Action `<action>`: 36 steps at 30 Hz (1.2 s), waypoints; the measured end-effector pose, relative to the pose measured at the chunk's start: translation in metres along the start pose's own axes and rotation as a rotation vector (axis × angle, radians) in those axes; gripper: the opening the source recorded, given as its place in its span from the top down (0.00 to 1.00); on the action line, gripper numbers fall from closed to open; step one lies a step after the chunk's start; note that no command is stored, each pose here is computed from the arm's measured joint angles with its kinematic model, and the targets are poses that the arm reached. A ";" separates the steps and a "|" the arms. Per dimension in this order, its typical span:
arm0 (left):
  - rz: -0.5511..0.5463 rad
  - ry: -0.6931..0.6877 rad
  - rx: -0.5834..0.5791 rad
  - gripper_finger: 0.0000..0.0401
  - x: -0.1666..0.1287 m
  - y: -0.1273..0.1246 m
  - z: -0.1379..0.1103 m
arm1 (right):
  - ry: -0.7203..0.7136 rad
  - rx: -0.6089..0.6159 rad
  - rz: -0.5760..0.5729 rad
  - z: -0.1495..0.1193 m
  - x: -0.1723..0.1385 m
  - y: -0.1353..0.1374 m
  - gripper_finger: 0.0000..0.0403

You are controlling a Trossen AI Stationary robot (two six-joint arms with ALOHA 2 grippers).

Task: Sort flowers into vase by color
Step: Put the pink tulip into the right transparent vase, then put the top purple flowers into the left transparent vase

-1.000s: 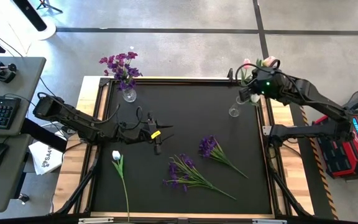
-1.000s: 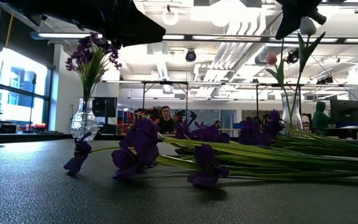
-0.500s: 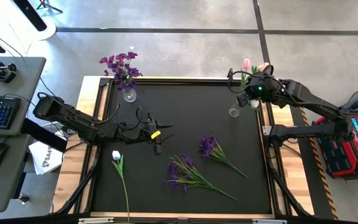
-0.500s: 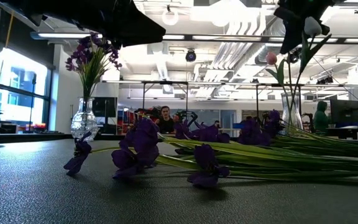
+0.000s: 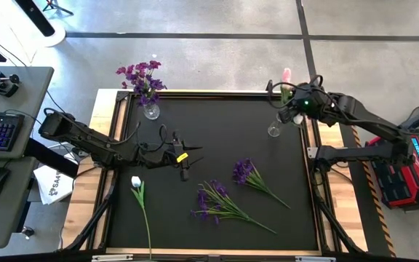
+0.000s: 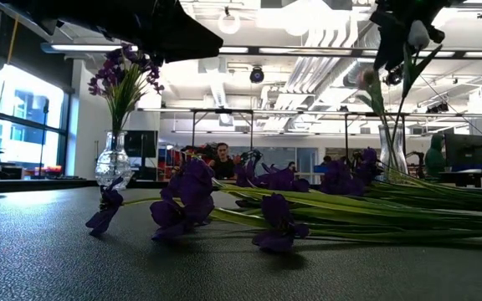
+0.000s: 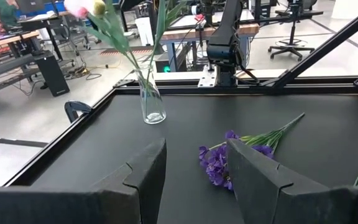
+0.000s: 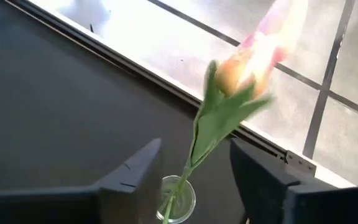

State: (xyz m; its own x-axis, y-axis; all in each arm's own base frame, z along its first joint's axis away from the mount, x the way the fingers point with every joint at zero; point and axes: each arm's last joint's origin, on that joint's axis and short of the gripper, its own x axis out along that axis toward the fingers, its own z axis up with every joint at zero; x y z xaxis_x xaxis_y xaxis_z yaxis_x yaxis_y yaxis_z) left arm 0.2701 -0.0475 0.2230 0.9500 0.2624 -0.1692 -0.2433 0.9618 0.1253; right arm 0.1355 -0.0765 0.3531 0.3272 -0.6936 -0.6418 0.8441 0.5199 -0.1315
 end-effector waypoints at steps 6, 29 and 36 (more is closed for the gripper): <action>0.000 0.000 0.000 0.61 0.000 0.000 0.000 | -0.079 0.038 0.032 0.016 -0.026 -0.009 0.47; 0.349 -0.085 0.127 0.61 -0.081 -0.023 0.043 | -0.374 -0.516 0.748 -0.031 -0.035 0.119 0.51; 0.612 -0.044 0.109 0.61 -0.113 -0.009 0.107 | -0.322 -0.596 0.787 -0.066 -0.009 0.157 0.51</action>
State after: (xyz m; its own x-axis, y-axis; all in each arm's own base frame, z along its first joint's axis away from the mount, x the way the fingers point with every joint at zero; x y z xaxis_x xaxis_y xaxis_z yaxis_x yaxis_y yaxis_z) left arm 0.1854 -0.0944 0.3453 0.6527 0.7576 0.0054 -0.7269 0.6241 0.2865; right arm 0.2371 0.0439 0.2885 0.8670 -0.1058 -0.4870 0.0241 0.9850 -0.1710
